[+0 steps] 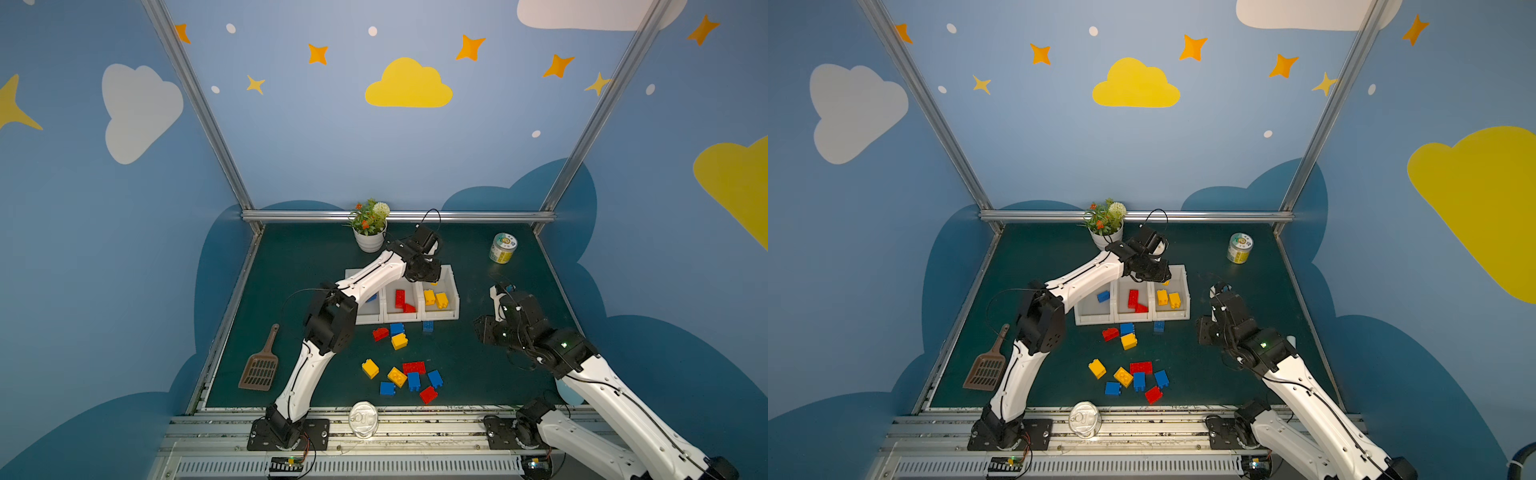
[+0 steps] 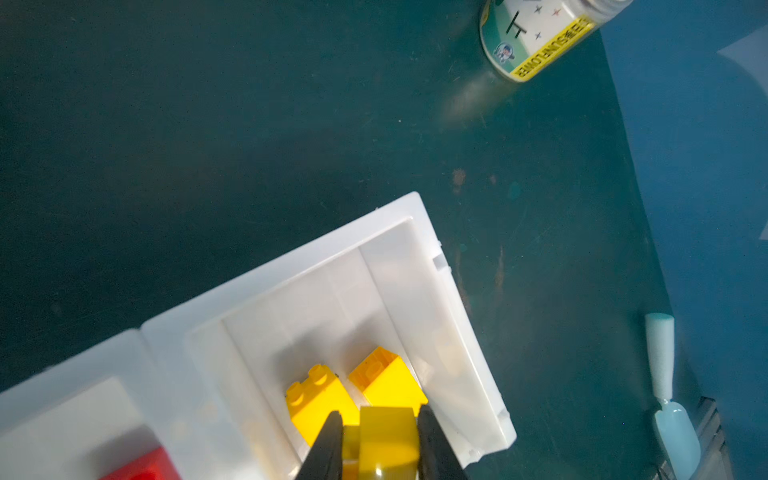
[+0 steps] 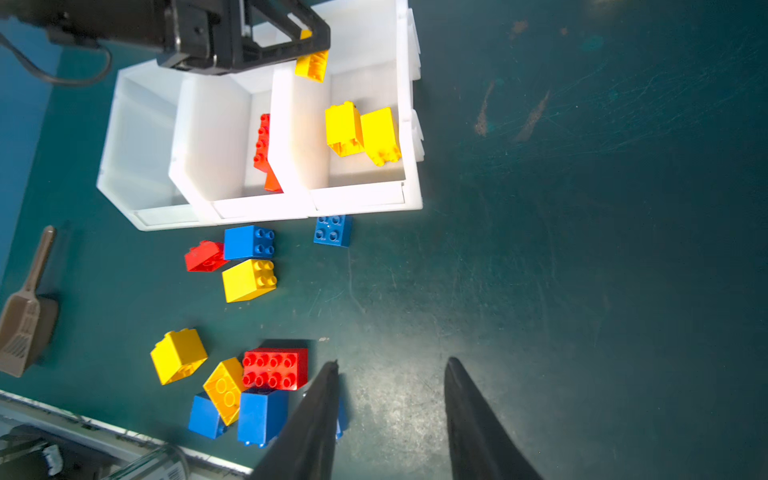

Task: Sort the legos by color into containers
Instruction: 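Carry the small yellow brick across to the yellow compartment and release it, then grasp a red brick with the right gripper while the left gripper withdraws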

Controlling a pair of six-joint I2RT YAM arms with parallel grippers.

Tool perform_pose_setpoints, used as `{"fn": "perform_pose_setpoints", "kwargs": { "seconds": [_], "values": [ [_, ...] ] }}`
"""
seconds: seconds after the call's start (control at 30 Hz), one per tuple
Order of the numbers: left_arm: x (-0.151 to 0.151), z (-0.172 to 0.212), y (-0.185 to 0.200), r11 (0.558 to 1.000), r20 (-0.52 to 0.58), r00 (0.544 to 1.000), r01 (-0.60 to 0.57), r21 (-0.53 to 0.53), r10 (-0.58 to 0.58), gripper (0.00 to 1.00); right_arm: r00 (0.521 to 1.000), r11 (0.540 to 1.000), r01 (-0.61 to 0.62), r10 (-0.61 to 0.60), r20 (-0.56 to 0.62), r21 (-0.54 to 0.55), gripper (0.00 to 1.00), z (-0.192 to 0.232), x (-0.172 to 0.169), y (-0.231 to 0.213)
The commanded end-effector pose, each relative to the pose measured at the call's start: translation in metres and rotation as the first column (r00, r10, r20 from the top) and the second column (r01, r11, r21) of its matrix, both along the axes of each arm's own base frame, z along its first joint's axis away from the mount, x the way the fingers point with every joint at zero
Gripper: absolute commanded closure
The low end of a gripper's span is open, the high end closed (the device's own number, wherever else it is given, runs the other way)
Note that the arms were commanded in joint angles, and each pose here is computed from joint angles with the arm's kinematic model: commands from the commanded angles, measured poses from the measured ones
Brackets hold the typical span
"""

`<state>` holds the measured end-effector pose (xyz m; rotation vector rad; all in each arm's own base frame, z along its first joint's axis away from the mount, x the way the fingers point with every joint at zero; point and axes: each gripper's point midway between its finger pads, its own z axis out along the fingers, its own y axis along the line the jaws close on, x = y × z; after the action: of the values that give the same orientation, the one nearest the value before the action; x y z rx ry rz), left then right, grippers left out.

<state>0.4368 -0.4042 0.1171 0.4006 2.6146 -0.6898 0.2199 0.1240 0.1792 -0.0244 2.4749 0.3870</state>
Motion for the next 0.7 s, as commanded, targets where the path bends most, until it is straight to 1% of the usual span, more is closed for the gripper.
{"fn": "perform_pose_setpoints", "kwargs": {
  "seconds": [0.0,0.1,0.2,0.33,0.5,0.67],
  "values": [
    [-0.003,0.006,-0.006,1.000,-0.014,0.999,0.029,0.000,-0.029,0.66,1.000,1.000,-0.008,0.008,0.011,-0.018,0.57,-0.003,0.007,-0.001],
    [0.001,0.007,-0.008,0.999,-0.012,0.999,0.034,0.007,-0.033,0.57,1.000,1.000,-0.011,0.011,-0.007,-0.020,0.54,-0.006,0.010,-0.001],
    [0.000,0.010,-0.007,0.999,-0.011,0.999,0.033,0.008,-0.033,0.50,1.000,1.000,-0.009,0.009,-0.010,-0.019,0.53,-0.006,0.010,-0.002],
    [-0.006,0.025,-0.003,0.999,0.016,0.999,0.034,-0.003,-0.034,0.48,1.000,1.000,-0.001,0.001,-0.004,-0.013,0.53,-0.001,0.007,-0.005],
    [-0.023,0.047,0.014,0.999,0.067,0.998,0.021,-0.032,-0.019,0.47,1.000,1.000,0.003,-0.003,-0.029,-0.006,0.52,-0.005,-0.002,-0.008],
    [-0.049,0.062,0.044,1.000,0.102,0.995,0.001,-0.022,0.001,0.45,0.993,0.997,-0.068,0.071,-0.098,0.039,0.52,-0.016,-0.014,0.006]
  ]
}}
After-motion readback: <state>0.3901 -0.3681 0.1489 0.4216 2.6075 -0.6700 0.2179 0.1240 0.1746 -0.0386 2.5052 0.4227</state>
